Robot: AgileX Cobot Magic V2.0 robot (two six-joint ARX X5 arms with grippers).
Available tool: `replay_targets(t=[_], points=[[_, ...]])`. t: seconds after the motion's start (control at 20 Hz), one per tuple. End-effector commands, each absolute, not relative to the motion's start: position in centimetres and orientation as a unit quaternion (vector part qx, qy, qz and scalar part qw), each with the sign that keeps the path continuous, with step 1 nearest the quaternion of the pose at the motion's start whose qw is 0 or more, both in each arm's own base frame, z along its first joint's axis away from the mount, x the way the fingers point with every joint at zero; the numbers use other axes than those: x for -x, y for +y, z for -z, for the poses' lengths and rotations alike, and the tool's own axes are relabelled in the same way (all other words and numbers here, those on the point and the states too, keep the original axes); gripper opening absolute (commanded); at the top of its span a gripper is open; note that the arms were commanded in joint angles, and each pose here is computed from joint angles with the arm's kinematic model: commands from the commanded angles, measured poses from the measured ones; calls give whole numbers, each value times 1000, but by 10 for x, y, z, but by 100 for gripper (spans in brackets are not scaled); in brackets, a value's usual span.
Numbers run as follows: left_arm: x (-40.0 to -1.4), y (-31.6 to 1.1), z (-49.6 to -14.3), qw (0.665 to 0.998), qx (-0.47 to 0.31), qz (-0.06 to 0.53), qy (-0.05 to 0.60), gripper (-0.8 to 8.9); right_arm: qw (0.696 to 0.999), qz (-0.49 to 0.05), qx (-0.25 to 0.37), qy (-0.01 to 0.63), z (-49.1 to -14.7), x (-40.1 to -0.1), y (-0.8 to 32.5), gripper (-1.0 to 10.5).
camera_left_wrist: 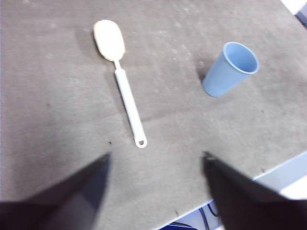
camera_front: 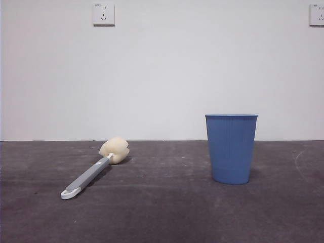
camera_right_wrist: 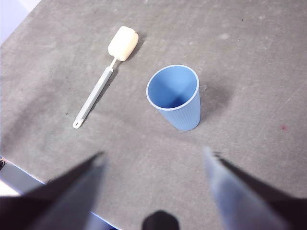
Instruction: Pick up the cup brush,pick up the cup,insert the brush into the cup,clean the cup,put the cup brush back,put the cup back to the fixed position on the table
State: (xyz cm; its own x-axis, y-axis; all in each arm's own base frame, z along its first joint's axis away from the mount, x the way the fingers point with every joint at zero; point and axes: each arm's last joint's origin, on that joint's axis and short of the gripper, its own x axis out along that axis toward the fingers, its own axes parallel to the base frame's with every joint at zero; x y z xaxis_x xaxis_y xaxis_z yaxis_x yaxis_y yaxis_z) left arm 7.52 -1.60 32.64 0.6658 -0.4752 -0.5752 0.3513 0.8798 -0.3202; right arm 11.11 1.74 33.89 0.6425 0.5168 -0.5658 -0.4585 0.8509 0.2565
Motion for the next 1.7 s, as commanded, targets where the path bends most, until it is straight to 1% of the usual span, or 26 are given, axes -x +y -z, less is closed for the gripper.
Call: replay_targets(t=[0.05,0.25,0.4,0.45,0.6,0.8,0.95,1.15,1.4,1.5,1.65,1.7], points=[[-81,-17,-326,903,92,235,347,664,906,-270,-47,323,-340,-111,18,662],[-101,-22,-321,885,90,253,380,664,906,-270,-47,323,-340,-111,18,662],[-127,-37,-315,867,95,273,407,664,906,-270,-49,324,-340,-111,18,662],[-136,-44,-312,863,90,272,415,664,906,-270,-49,324,-340,-111,18,662],[-163,-76,-296,857,43,250,448,664,906,-269,-50,324,-340,-111,18,662],[-192,-121,-266,860,-17,199,469,664,905,-269,-51,324,-340,-111,18,661],[-211,-142,-237,855,-36,160,493,659,905,-268,-55,326,-340,-111,18,661],[-231,-154,-207,848,-43,130,512,658,905,-267,-58,326,-340,-111,18,661],[-242,-160,-179,834,-44,95,542,656,904,-266,-58,328,-339,-112,18,661],[-244,-162,-171,829,-47,88,550,656,904,-266,-58,328,-339,-112,18,661],[-245,-162,-168,831,-45,74,549,655,904,-266,-58,328,-339,-112,18,660],[-246,-162,-168,833,-45,71,547,635,904,-266,-58,328,-339,-112,18,660]])
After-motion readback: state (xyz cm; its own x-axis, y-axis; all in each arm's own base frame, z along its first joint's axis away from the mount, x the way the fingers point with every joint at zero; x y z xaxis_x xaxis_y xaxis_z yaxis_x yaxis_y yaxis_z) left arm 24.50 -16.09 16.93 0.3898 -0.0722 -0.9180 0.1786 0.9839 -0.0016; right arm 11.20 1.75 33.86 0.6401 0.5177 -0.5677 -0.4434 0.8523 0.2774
